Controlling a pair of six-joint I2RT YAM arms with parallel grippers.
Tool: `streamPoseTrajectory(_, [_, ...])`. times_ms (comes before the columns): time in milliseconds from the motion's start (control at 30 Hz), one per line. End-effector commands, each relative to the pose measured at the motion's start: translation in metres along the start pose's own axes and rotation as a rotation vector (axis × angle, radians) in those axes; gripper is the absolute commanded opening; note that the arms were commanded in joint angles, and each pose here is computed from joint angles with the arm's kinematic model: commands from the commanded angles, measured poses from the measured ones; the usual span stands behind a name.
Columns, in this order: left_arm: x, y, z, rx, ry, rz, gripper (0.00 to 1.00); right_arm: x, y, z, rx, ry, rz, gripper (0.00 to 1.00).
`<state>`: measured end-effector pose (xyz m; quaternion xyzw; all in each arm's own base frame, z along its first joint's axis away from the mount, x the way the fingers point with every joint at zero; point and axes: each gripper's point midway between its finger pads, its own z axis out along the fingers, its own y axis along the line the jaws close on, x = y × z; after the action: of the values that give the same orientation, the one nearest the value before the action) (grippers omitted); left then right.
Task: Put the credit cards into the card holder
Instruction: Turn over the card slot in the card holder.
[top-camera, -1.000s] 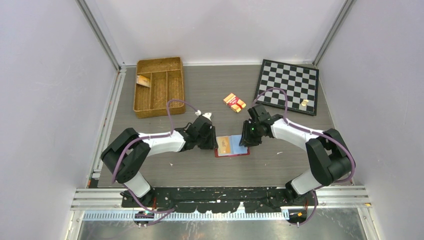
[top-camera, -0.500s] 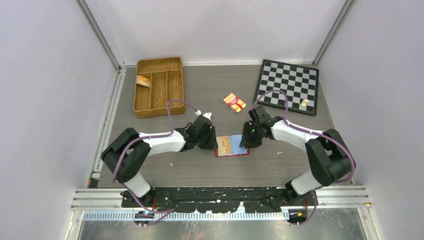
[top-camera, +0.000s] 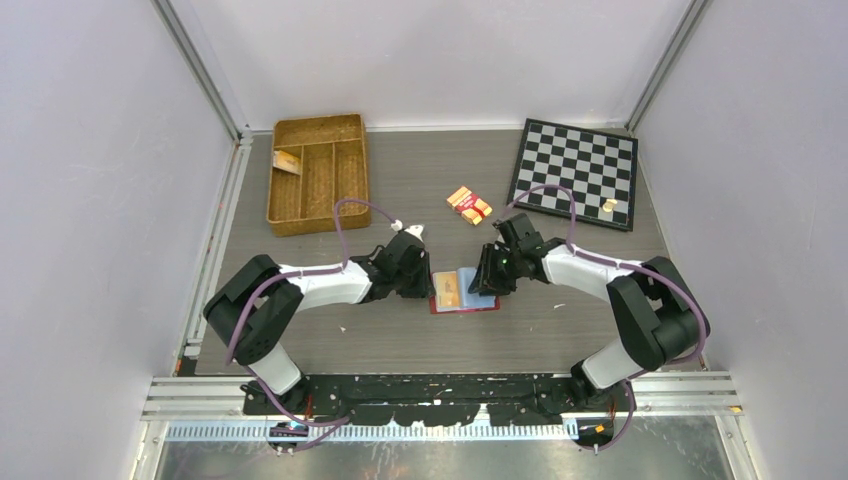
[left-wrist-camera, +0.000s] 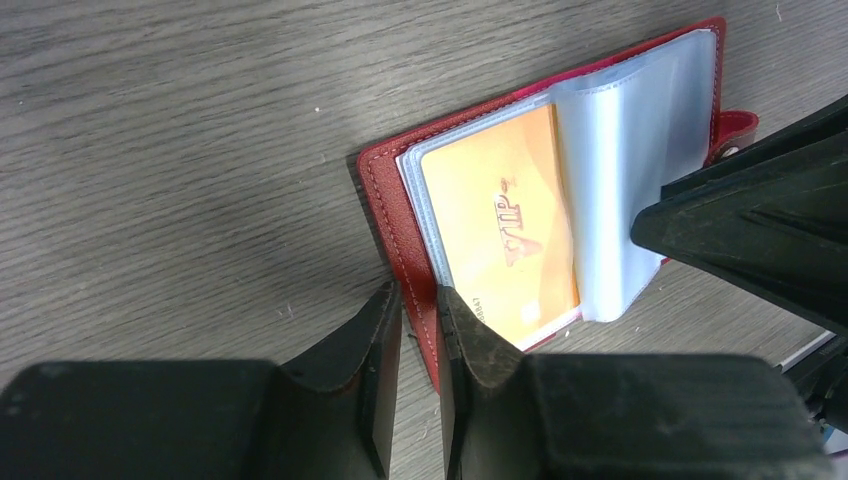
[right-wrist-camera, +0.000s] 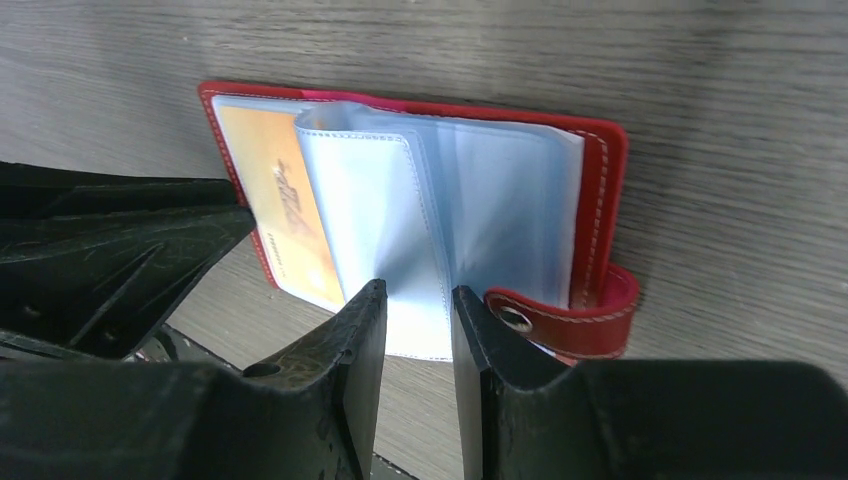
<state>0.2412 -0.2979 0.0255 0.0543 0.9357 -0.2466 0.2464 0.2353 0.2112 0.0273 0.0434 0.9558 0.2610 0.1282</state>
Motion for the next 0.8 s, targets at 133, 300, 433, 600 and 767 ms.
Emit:
streamPoseTrajectory(133, [0.002,0.004,0.006,-0.017,0.003,0.022,0.2,-0.008,0.034,0.003,-0.172,-0.015,-0.002,0.35])
streamPoseTrajectory(300, [0.001,0.002,0.006,-0.012,-0.001,0.019,0.2,-0.011,0.05,-0.003,-0.208,-0.03,-0.031,0.35])
streamPoseTrajectory(433, [-0.002,0.0,0.004,-0.005,-0.012,0.02,0.2,-0.012,0.062,-0.007,-0.228,-0.034,-0.059,0.35])
streamPoseTrajectory(600, [-0.011,0.002,-0.007,-0.028,-0.046,0.037,0.24,-0.013,0.072,-0.005,-0.233,-0.038,-0.072,0.36])
streamPoseTrajectory(767, [-0.015,0.01,-0.024,-0.059,-0.072,0.055,0.3,-0.016,0.084,-0.005,-0.245,-0.044,-0.091,0.4])
